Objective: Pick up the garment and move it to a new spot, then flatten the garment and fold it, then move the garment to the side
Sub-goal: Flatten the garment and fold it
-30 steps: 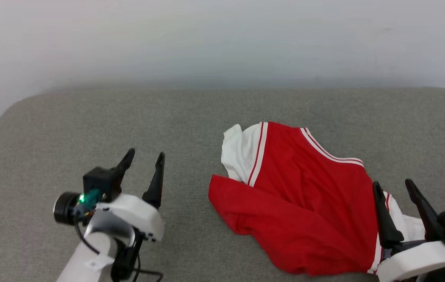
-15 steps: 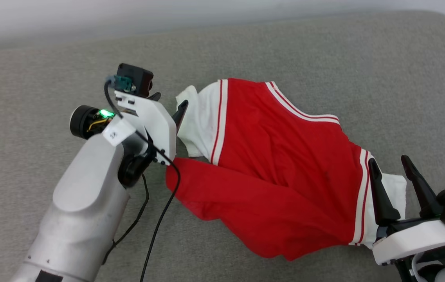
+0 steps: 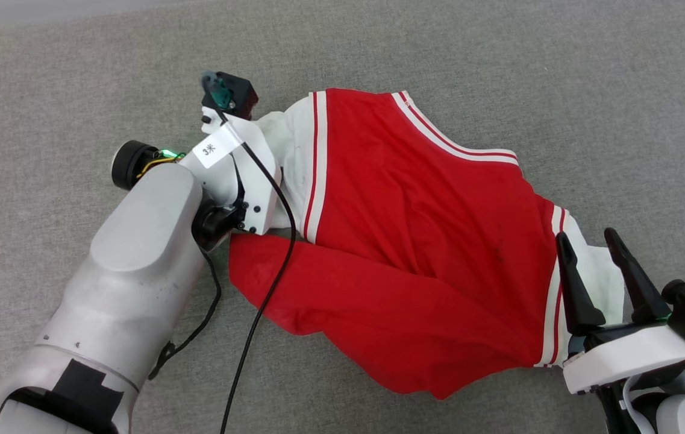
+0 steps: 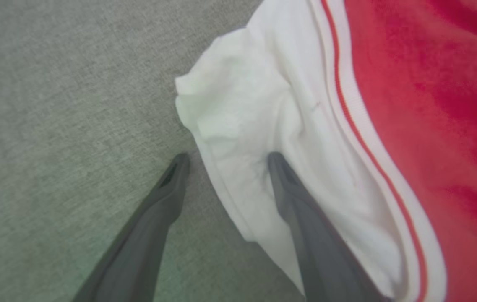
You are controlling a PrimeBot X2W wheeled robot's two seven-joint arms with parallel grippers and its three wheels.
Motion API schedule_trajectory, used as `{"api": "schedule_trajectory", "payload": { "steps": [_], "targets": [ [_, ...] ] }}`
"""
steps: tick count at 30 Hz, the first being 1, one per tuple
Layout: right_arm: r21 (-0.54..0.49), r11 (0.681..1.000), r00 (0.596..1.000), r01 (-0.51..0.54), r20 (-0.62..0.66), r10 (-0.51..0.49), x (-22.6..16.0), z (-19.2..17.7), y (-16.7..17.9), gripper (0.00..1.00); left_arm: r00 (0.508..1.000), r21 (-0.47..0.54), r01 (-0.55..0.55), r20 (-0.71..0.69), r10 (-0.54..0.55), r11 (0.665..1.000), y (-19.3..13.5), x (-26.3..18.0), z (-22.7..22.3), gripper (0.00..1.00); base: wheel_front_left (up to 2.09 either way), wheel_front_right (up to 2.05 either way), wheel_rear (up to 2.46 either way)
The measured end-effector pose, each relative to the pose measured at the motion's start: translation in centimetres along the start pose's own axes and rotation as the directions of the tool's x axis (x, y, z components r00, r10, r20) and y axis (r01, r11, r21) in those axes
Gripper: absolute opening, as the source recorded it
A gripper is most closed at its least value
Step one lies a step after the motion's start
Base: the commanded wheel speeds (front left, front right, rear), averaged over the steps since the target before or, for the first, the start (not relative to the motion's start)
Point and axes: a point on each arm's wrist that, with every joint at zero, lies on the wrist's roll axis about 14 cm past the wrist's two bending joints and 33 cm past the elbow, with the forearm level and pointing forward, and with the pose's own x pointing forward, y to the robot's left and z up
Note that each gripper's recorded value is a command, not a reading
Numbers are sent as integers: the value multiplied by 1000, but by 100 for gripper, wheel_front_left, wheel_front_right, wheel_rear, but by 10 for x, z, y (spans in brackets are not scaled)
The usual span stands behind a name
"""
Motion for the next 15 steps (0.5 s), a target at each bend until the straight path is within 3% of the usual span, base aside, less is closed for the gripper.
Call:
{"api": "schedule_trajectory", "payload": {
  "steps": [8, 15],
  "targets": [
    [16, 1000, 1000, 12, -4, -12, -3, -1, -4, 100, 991, 27, -26, 132, 22, 999, 5, -10, 9, 0, 0, 0, 0],
    [38, 999, 1000, 13, 19, -14, -10, 9, -6, 100, 927, -71, -177, 324, 190, 982, 51, -52, 12, 0, 0, 0, 0]
  ]
}}
